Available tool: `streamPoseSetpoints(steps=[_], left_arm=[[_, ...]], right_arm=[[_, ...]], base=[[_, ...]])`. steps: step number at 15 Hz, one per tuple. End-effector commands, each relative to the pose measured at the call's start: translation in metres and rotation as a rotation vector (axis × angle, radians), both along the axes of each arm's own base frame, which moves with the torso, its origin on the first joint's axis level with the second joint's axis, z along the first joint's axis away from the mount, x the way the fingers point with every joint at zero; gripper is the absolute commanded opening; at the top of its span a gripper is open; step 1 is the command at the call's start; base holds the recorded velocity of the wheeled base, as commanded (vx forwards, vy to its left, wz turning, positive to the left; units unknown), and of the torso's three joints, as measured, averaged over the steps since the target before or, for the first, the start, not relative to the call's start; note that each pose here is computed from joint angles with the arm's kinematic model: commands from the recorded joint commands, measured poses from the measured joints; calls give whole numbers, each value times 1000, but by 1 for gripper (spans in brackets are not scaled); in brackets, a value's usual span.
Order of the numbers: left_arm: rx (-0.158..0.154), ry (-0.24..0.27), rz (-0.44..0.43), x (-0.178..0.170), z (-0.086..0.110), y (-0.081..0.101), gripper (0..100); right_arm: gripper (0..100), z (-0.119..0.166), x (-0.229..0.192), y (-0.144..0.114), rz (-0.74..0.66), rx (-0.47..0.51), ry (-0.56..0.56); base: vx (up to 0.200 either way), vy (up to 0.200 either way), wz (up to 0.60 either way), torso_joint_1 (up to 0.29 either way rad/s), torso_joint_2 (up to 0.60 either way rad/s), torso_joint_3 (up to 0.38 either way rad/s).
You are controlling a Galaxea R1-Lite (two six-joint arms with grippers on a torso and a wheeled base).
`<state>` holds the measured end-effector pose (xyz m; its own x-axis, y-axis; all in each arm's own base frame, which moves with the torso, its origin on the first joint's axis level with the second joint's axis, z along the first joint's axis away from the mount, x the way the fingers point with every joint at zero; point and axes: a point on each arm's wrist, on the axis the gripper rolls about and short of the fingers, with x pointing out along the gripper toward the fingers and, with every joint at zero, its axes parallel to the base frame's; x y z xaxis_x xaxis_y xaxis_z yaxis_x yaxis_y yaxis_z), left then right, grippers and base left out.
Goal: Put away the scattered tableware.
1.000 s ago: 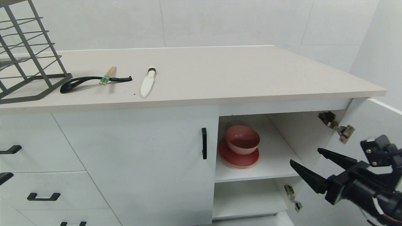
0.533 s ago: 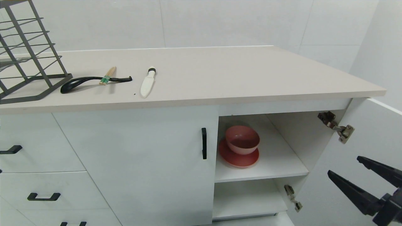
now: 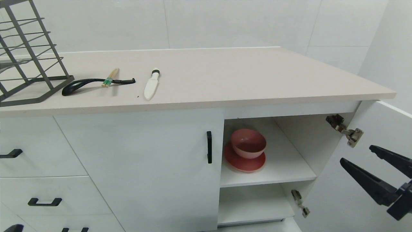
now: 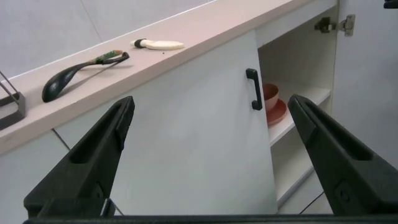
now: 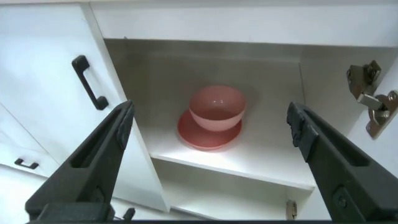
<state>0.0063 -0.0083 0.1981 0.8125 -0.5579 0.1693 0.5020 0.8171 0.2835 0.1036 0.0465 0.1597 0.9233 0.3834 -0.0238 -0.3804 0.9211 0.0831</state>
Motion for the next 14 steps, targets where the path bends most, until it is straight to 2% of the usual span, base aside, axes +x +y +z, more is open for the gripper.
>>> streamPoseSetpoints(steps=[1, 3, 4, 5, 6, 7, 8, 9, 11, 13, 14], left_arm=[[-14, 5, 2, -1, 1, 0, 100], [-37, -22, 39, -14, -12, 6, 100], [-51, -44, 93, -22, -20, 9, 100], [-51, -44, 93, -22, -20, 9, 100], [-81, -58, 247, -27, -28, 12, 100], [-101, -57, 320, -29, -36, 13, 100], [-127, -54, 348, -32, -42, 14, 100], [-138, -50, 369, -34, -49, 13, 100], [-136, -37, 409, -34, -59, 12, 100], [-157, -23, 511, -34, -60, 11, 100], [-156, -25, 554, -34, -60, 10, 100]], right_arm=[[100, 0, 2, 0, -5, 2, -8], [100, 9, -12, -11, -50, 26, -96], [100, 14, -23, -17, -75, 47, -150], [100, 14, -23, -17, -75, 47, -150], [100, 15, -41, -29, -150, 70, -206], [100, 12, -51, -35, -194, 71, -223], [100, 10, -60, -38, -221, 72, -236], [100, 7, -67, -41, -235, 65, -227], [100, 3, -75, -42, -218, 54, -219], [100, -3, -83, -42, -203, 44, -209], [100, -4, -86, -43, -203, 44, -215]], base=[[0, 0, 0, 0, 0, 0], [0, 0, 0, 0, 0, 0], [0, 0, 0, 0, 0, 0], [0, 0, 0, 0, 0, 0], [0, 0, 0, 0, 0, 0], [0, 0, 0, 0, 0, 0], [0, 0, 0, 0, 0, 0], [0, 0, 0, 0, 0, 0], [0, 0, 0, 0, 0, 0], [0, 0, 0, 0, 0, 0], [0, 0, 0, 0, 0, 0]])
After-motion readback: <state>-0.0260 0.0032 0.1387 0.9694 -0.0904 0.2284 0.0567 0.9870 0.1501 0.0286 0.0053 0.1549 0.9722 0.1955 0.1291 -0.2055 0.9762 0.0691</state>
